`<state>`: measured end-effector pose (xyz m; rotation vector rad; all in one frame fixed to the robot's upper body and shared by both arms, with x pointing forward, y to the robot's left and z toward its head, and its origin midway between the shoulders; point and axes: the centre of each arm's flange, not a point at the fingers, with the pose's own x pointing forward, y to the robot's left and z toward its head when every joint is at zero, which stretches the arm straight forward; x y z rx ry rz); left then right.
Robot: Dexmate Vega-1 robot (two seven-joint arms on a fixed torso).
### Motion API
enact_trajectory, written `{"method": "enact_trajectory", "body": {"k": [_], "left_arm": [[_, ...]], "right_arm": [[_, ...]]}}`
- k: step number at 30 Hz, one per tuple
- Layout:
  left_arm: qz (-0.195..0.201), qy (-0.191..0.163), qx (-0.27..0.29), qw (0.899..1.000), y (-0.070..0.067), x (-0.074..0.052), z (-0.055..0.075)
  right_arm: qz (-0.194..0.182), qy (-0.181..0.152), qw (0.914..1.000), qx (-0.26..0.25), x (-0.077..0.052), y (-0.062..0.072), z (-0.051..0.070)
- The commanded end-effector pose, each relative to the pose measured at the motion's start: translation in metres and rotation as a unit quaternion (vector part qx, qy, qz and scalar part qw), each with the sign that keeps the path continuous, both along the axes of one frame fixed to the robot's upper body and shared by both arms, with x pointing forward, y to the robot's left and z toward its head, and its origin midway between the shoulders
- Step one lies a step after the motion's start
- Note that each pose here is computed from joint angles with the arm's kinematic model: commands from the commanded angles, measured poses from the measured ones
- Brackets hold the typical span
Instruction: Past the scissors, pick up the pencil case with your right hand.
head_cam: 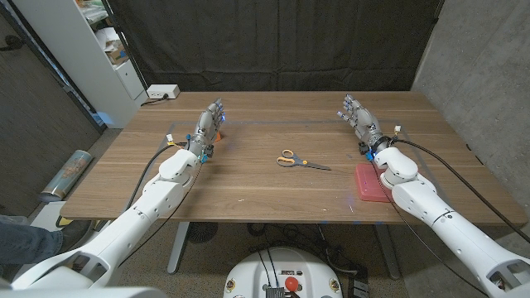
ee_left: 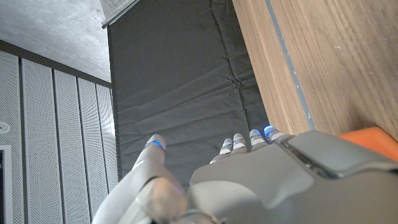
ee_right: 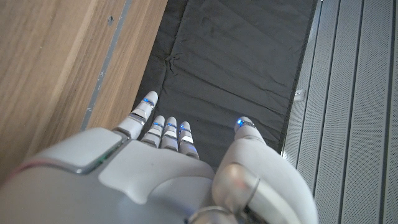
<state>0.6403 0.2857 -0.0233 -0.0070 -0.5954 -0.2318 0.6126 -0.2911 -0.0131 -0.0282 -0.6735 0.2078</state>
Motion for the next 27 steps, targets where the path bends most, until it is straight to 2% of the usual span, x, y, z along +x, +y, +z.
{"method": "enact_trajectory", "body": {"k": [1,11,27], "left_arm": [[-0.005,0.0,0.006,1.0,-0.002,0.002,0.0],[-0.01,0.0,0.007,1.0,-0.003,0.004,0.003],[-0.001,-0.003,0.018,1.0,-0.006,0.0,0.008]], "right_arm": [[-0.012,-0.017,0.9998,-0.008,-0.02,-0.011,0.003],[-0.021,-0.031,0.9992,-0.017,-0.031,-0.014,0.005],[-0.027,-0.035,0.9986,-0.03,-0.04,-0.025,0.005]]}}
